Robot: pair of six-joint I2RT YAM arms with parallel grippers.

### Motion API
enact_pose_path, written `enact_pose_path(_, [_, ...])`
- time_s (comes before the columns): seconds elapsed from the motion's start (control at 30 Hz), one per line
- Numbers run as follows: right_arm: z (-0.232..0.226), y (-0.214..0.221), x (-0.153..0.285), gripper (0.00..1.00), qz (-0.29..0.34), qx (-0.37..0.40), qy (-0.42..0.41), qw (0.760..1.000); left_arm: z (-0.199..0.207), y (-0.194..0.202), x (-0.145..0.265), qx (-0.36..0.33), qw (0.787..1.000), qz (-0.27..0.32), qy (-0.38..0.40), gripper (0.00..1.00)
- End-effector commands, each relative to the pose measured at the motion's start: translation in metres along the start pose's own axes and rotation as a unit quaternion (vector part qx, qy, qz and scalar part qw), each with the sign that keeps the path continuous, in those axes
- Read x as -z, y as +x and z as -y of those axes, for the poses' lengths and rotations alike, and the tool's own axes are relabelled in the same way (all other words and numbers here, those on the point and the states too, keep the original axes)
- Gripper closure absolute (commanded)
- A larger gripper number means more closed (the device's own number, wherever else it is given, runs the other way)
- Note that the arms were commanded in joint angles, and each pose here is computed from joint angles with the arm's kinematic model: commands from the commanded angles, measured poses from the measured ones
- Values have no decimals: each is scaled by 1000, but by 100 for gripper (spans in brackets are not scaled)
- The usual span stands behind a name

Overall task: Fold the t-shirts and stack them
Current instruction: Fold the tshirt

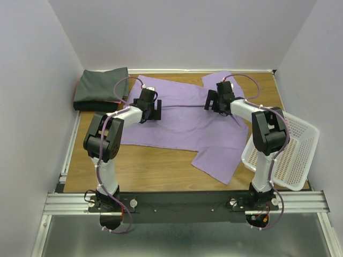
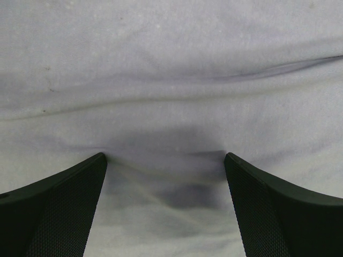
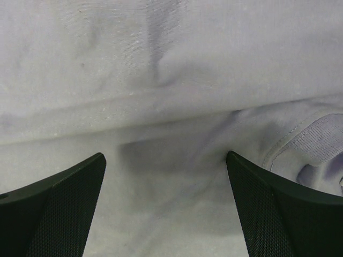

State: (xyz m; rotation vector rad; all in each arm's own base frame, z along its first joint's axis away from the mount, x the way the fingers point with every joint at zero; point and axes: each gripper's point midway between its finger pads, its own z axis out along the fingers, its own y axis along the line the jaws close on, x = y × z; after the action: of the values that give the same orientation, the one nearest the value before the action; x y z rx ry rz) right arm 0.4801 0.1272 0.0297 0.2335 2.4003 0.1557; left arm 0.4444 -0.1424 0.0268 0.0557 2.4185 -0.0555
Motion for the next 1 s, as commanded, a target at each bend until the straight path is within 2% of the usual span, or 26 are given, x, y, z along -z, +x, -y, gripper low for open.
enact_pose_path(0.0, [4,43,-15,0,-72,9,-10,997,-4,6,-3,-5,1000,-20,1,2])
enact_pose_path(0.1, [0,35,-10,0,-64,17,-18,998,-6,-14,15,2,1000,16,-1,2])
enact_pose_path(0.27, [-12,10,17,0,-31,13,-46,998,-42,-38,80,60,990,110,-71,2])
enact_pose_path(0.4, [-15,3,37,0,-18,10,-61,998,-75,-28,144,154,962,199,-103,2])
enact_pose_path(0.53, [-15,1,51,0,-5,9,-67,998,-87,-6,176,230,938,244,-89,2])
enact_pose_path(0.7, [-20,12,61,0,-12,8,-96,995,-104,30,179,311,914,239,-108,5])
enact_pose_path(0.8, [-20,12,66,0,-7,8,-103,995,-107,44,172,318,915,215,-125,7])
enact_pose_path(0.97, [-14,20,70,0,-9,5,-103,995,-111,78,150,312,924,138,-175,9])
